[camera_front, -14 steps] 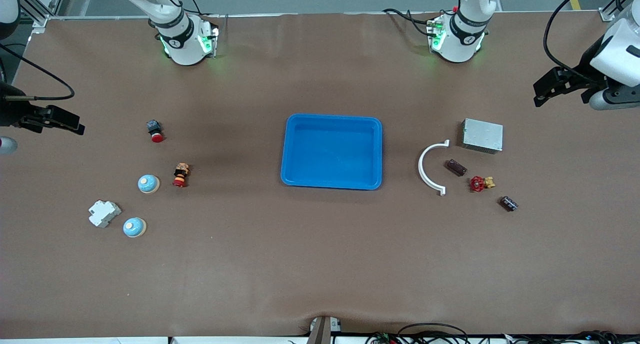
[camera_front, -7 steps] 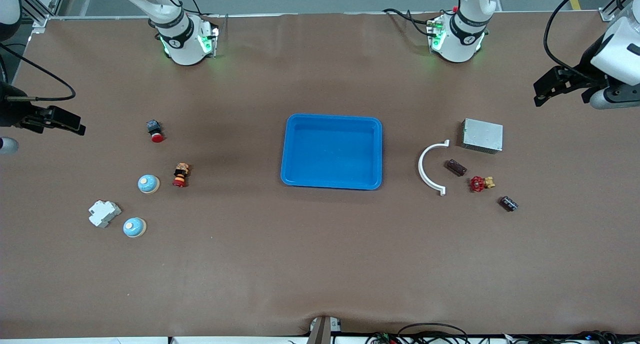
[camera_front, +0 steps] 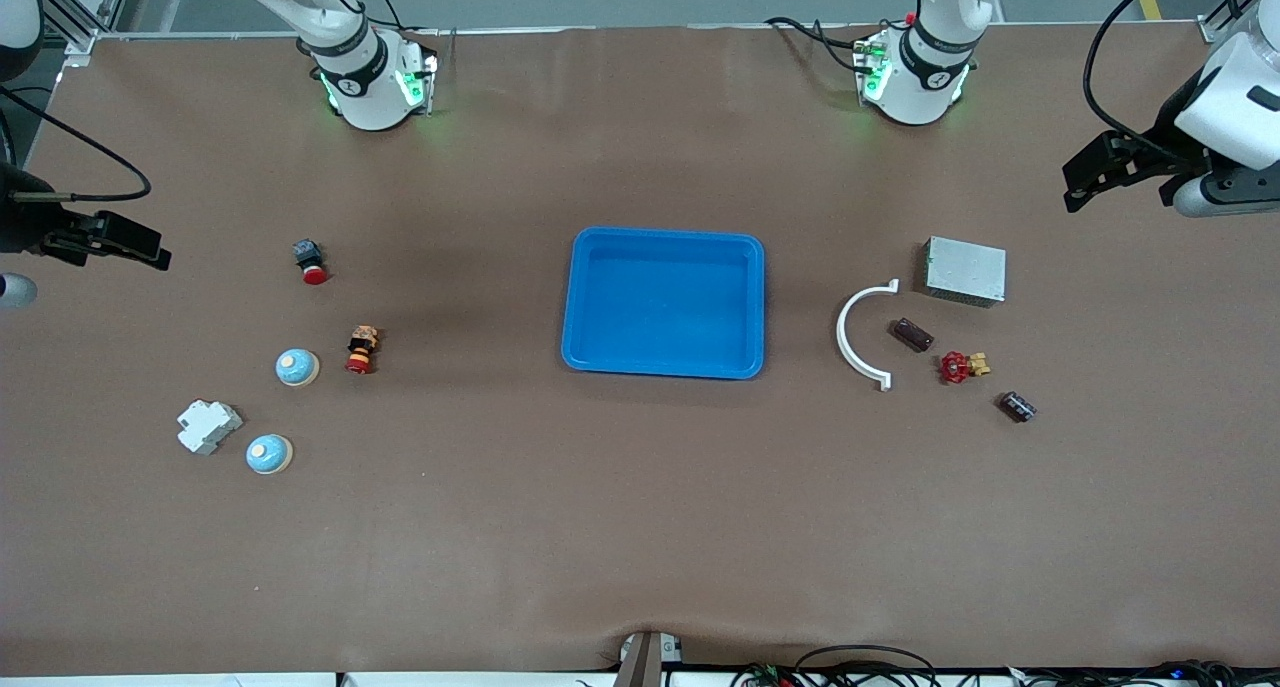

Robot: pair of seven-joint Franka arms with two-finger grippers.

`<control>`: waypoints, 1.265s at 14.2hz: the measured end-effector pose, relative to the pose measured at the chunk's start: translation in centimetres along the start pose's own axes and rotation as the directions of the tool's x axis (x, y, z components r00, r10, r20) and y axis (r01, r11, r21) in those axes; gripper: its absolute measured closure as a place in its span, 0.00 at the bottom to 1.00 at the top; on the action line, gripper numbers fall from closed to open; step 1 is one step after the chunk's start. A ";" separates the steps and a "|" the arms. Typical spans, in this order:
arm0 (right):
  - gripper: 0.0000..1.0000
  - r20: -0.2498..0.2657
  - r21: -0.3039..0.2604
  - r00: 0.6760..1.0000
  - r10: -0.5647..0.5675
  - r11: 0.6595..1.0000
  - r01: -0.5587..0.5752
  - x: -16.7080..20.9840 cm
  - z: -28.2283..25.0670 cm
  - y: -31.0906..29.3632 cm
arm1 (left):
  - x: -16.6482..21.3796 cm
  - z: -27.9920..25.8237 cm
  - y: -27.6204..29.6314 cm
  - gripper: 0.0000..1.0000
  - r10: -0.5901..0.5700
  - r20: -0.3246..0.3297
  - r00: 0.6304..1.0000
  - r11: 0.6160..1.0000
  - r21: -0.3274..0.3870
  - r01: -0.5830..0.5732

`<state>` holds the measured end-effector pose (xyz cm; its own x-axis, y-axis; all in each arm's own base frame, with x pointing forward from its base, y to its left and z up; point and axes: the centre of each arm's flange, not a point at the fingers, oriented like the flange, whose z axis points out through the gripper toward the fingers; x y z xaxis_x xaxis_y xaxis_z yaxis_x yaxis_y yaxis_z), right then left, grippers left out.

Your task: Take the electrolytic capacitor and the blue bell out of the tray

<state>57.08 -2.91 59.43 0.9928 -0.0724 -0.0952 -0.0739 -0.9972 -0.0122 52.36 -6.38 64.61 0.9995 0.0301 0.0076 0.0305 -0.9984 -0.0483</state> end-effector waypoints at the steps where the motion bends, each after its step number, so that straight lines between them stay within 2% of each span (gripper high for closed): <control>1: 0.00 0.000 0.000 1.000 0.000 1.000 0.000 0.0 0.0 0.0 | 0.0 0.0 0.0 0.00 0.000 0.002 1.000 1.000 0.000 0.000; 18: 0.00 0.000 0.000 1.000 0.002 1.000 -0.002 0.0 0.0 0.0 | -0.2 0.1 -0.1 0.00 -0.001 0.015 1.000 1.000 0.002 0.001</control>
<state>57.08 -2.93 59.43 0.9927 -0.0746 -0.0948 -0.0760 -0.9970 -0.0121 52.20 -6.28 64.47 0.9995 0.0323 -0.0076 0.0319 -0.9982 -0.0506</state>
